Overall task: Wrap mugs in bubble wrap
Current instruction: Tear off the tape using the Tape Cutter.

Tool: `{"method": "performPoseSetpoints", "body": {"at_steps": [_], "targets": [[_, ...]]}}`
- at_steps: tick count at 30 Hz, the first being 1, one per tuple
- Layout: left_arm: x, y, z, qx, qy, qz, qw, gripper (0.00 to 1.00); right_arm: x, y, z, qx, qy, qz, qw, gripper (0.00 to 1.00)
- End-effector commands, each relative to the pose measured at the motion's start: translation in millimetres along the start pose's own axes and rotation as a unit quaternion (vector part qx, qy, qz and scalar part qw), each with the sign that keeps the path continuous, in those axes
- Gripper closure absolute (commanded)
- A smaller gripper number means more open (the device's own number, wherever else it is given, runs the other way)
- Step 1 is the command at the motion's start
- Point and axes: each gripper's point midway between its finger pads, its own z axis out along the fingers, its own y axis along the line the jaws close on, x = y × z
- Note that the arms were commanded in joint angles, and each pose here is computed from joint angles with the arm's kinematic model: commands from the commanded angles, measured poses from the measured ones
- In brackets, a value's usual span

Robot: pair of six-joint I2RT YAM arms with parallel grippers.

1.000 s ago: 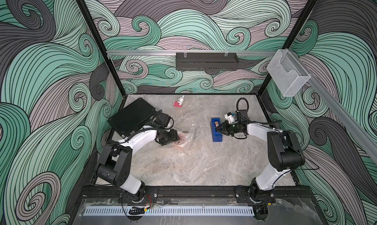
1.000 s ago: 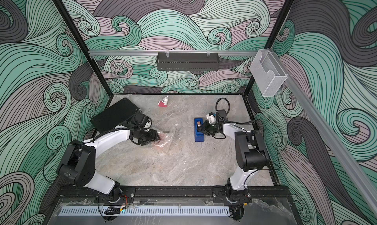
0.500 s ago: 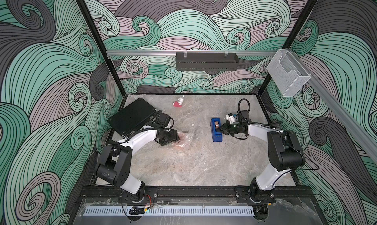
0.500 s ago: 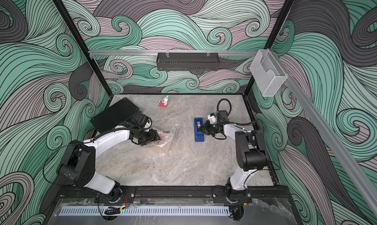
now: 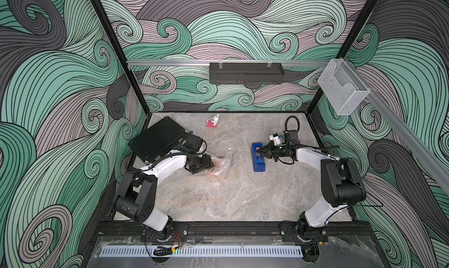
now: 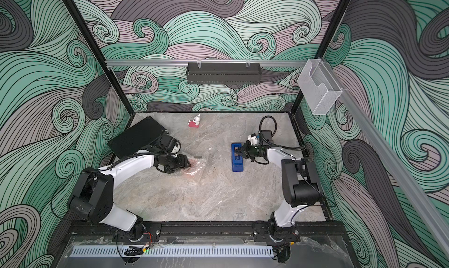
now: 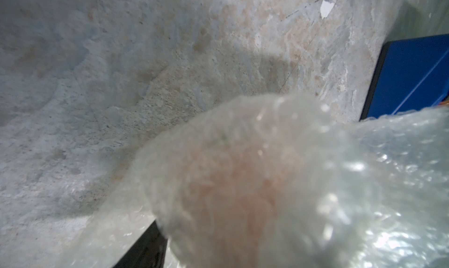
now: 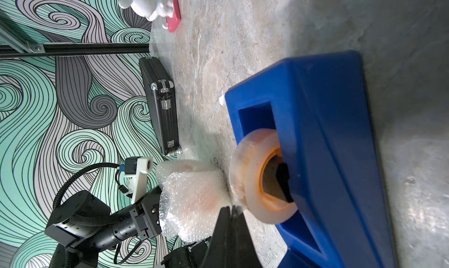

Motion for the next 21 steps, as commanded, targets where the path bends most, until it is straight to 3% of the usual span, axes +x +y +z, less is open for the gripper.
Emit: {"method": "performPoseSetpoints", "body": {"at_steps": [1, 4, 9, 17, 21], "targets": [[4.3, 0.6, -2.6, 0.005, 0.003, 0.000, 1.000, 0.31, 2.8, 16.5, -6.0, -0.013, -0.001, 0.028, 1.000, 1.00], [5.2, 1.3, -1.5, 0.005, 0.004, -0.001, 1.000, 0.31, 5.1, 5.4, -10.7, 0.037, -0.007, 0.055, 0.998, 1.00], [5.1, 0.9, -1.1, 0.005, 0.005, 0.000, 1.000, 0.31, -0.3, 44.2, -28.3, 0.023, -0.031, 0.039, 0.998, 1.00], [6.7, 1.6, 3.4, 0.008, 0.009, -0.002, 1.000, 0.31, 26.2, 7.5, -16.0, 0.070, -0.001, 0.065, 0.995, 1.00], [7.4, 3.0, 4.9, 0.006, 0.010, -0.002, 1.000, 0.31, 30.9, 41.5, -29.2, 0.041, -0.008, 0.034, 0.999, 1.00]]}}
